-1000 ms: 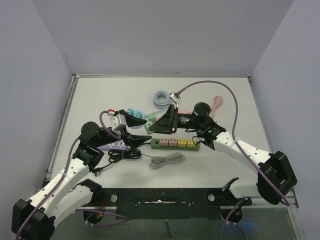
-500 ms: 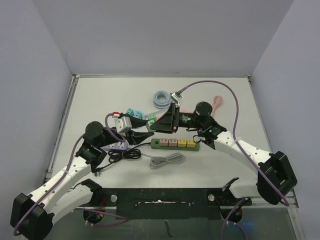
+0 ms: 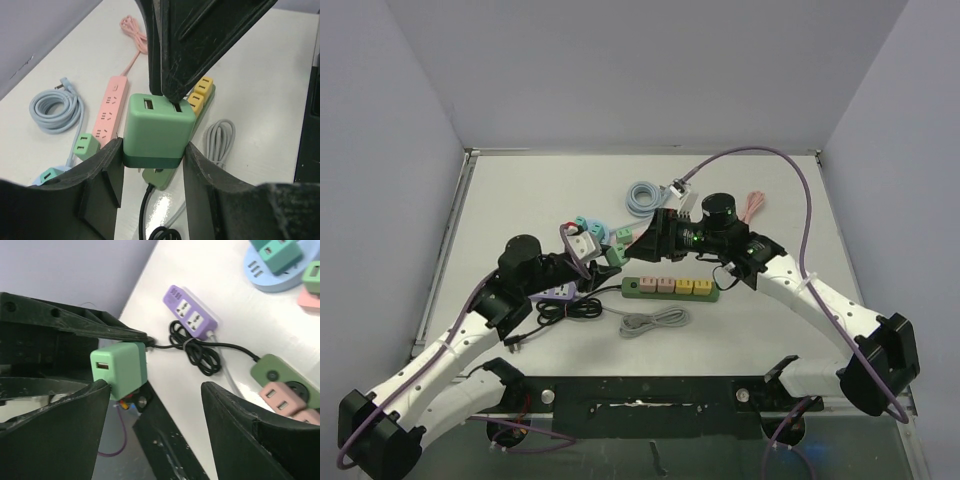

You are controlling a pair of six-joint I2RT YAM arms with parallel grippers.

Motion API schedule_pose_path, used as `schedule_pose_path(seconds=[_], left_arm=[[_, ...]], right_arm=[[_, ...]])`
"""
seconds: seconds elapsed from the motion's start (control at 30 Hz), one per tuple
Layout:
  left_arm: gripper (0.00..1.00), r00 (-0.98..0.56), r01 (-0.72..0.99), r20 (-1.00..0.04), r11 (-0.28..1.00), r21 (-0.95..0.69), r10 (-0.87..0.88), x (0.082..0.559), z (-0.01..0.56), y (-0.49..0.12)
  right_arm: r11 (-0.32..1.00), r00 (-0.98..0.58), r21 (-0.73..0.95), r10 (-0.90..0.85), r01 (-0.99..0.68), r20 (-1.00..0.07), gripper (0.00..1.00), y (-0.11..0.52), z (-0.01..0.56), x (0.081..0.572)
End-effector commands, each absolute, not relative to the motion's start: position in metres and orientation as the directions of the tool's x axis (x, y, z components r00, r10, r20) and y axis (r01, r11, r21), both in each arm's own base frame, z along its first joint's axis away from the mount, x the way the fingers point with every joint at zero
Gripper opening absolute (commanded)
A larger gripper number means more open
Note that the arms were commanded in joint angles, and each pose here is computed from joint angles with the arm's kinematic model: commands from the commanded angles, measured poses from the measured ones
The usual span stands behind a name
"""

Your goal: Insert the plug

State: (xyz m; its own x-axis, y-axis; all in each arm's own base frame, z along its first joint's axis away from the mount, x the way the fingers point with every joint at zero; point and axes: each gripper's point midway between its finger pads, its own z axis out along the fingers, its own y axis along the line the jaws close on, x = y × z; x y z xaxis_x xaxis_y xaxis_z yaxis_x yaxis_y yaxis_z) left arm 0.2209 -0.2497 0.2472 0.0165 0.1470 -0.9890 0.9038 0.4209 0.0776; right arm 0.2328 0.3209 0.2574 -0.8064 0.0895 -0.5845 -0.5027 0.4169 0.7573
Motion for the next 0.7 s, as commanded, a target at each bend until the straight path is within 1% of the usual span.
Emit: schedule_pose_path(seconds=[0.0, 0.13, 0.23, 0.33, 0.57, 0.67], left_arm=[[0.13, 0.025, 0.890, -0.976, 0.440, 0.120, 0.215, 0.225, 0.252, -0.244], [0.14, -0.011, 0.897, -0.971, 0.431, 0.096, 0.239, 0.225, 0.242, -0.247], [0.14, -0.019, 0.901, -0.969, 0.425, 0.090, 0.246, 0.223, 0.238, -0.248], [0.13, -0.024, 0.901, -0.968, 0.425, 0.087, 0.249, 0.223, 0.235, -0.248], [0.13, -0.033, 0.902, -0.969, 0.424, 0.076, 0.244, 0.222, 0.234, -0.250], [0.13, -0.040, 0.890, -0.967, 0.450, 0.079, 0.250, 0.226, 0.232, -0.247]], right_arm=[[0.553, -0.738, 0.616, 0.003, -0.561, -0.675, 0.73, 0.313, 0.243, 0.242], [0.561, -0.729, 0.597, -0.019, -0.574, -0.684, 0.70, 0.326, 0.245, 0.243], [0.568, -0.742, 0.601, -0.026, -0.562, -0.669, 0.64, 0.333, 0.239, 0.246], [0.553, -0.751, 0.616, -0.028, -0.562, -0.660, 0.62, 0.341, 0.239, 0.244], [0.491, -0.756, 0.640, -0.059, -0.591, -0.652, 0.61, 0.365, 0.241, 0.233], [0.466, -0.759, 0.654, -0.061, -0.595, -0.648, 0.60, 0.371, 0.241, 0.231]])
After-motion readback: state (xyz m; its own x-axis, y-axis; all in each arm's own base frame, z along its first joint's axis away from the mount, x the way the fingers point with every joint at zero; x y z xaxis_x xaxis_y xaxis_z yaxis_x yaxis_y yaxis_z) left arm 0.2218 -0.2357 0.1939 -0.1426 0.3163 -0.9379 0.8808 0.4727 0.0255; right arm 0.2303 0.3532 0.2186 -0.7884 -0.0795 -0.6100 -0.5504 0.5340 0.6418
